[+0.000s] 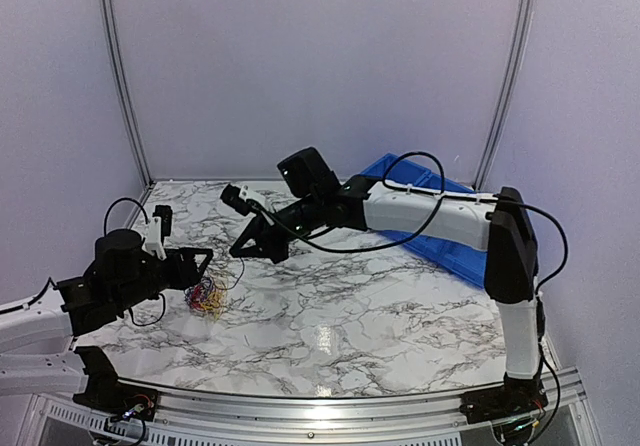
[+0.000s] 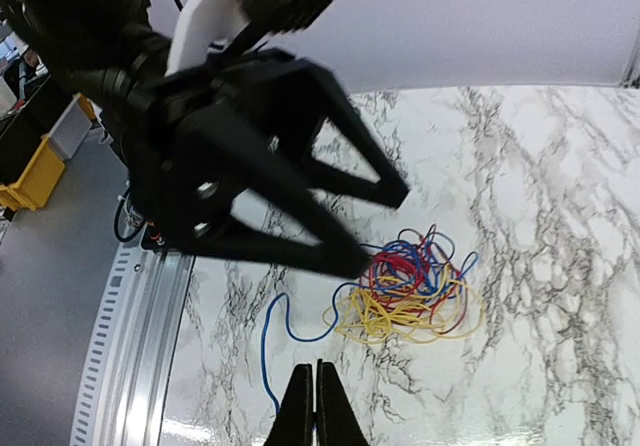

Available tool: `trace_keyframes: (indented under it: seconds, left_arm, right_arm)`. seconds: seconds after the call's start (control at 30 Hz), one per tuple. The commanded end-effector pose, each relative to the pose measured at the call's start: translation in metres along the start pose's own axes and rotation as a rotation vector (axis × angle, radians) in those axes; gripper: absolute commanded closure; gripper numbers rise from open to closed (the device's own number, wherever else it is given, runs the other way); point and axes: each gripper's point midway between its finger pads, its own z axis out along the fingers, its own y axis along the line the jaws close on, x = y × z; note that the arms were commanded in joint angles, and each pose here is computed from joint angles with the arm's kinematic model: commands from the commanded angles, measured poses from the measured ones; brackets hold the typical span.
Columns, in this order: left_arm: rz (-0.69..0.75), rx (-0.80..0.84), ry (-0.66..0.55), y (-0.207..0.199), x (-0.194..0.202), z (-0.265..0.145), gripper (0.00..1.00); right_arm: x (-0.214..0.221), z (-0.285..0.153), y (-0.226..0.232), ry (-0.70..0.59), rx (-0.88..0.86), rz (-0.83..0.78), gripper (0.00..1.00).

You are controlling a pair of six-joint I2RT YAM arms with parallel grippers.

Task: Untangle the cables

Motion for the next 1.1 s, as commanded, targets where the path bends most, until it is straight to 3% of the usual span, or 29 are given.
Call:
trace_keyframes:
  seconds: [0.0,0.2,0.4,0.53,0.73,1.07]
  left_arm:
    - [0.187,0.181,-0.030,-0.048,0.004,-0.019,0.41]
    - [0.391,0.281,0.000,-0.088,0.020,-0.021,0.35]
    - [0.546,0.176,0.039,-0.082,0.034,0.002,0.34]
    - [0.585,0.044,0.025,-0.059,0.039,0.018,0.47]
    - [0.591,-0.028,-0.001,-0.037,0.051,0.029,0.70]
    - [0.529,-0.127,0.031,0.018,0.083,0.034,0.78]
  right_arm:
    - [-0.007,-0.028,-0.017,-0.015,0.052,0.047,1.00]
    - [-0.015,-0.039,-0.030,-0.034,0.075,0.053,1.00]
    - [-0.021,-0.044,-0.026,-0.043,0.059,0.054,1.00]
    - [-0.029,-0.053,-0.019,-0.056,0.052,0.042,1.00]
    - [-0.063,-0.087,0.000,-0.116,0.043,-0.020,1.00]
    - [-0.119,-0.162,0.021,-0.221,0.093,-0.129,1.00]
